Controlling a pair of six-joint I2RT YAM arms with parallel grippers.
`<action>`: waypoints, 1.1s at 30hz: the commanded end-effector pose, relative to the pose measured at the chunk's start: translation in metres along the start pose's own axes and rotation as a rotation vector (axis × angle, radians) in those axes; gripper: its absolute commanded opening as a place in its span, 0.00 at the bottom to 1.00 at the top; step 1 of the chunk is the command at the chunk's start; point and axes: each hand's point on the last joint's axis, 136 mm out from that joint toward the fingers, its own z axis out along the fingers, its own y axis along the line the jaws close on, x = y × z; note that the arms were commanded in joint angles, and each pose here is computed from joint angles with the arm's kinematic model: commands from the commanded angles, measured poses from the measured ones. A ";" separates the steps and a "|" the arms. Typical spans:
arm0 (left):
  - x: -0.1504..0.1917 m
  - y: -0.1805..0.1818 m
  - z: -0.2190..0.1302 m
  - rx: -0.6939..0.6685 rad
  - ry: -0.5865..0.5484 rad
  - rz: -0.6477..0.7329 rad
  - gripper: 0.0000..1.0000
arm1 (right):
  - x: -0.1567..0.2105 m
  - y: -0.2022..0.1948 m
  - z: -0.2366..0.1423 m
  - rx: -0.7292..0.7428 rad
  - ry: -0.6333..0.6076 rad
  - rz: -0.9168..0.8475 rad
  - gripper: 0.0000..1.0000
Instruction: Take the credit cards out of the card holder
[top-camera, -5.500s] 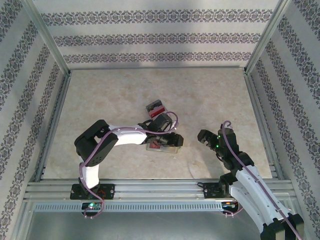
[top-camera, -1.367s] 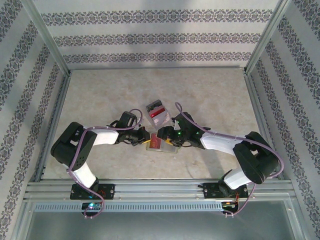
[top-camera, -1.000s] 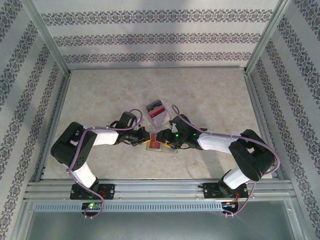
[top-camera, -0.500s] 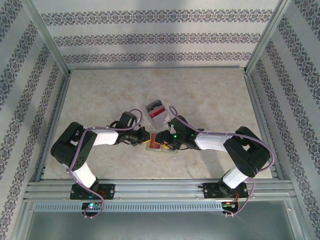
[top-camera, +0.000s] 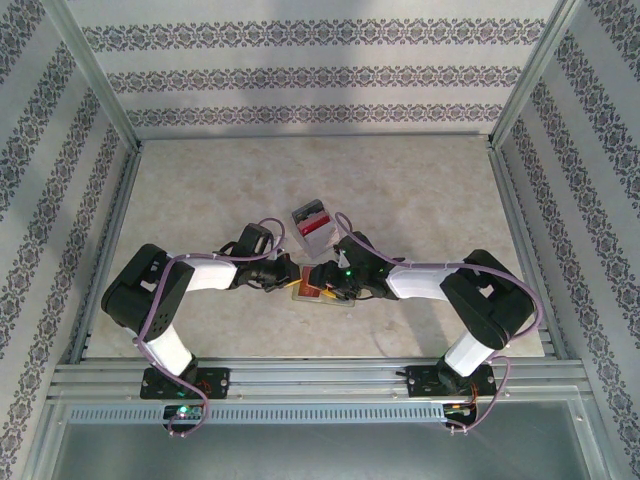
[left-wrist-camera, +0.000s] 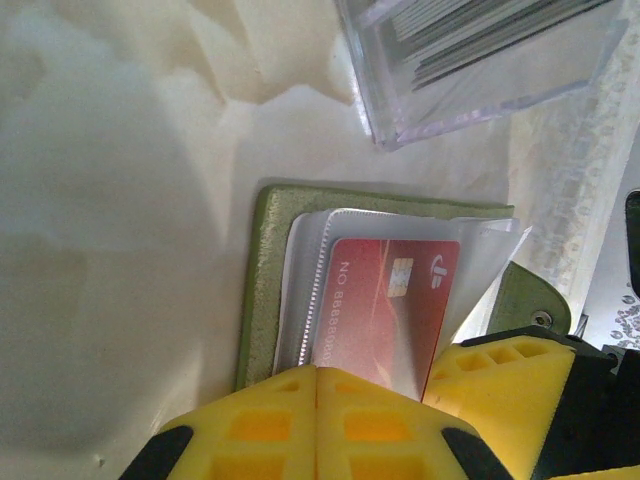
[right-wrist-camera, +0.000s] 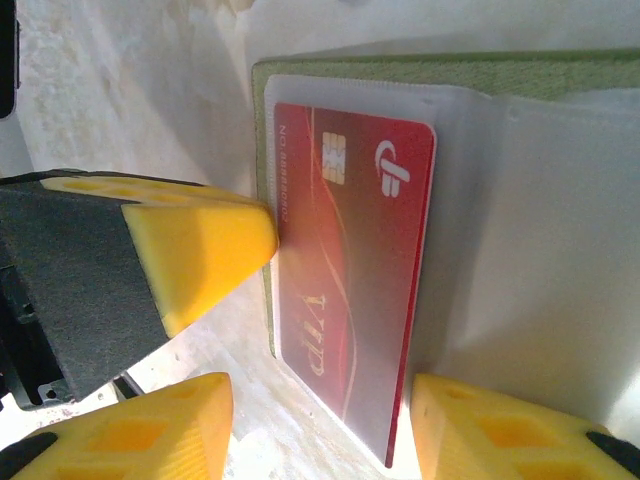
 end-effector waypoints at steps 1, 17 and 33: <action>0.006 0.010 0.005 -0.028 0.006 0.008 0.08 | -0.001 0.011 0.004 -0.034 0.002 -0.012 0.49; 0.004 0.008 0.004 -0.033 0.007 0.011 0.08 | -0.001 0.024 -0.007 -0.068 -0.014 -0.029 0.49; 0.004 0.008 0.004 -0.035 0.008 0.014 0.08 | -0.004 0.017 0.001 -0.105 -0.027 0.026 0.49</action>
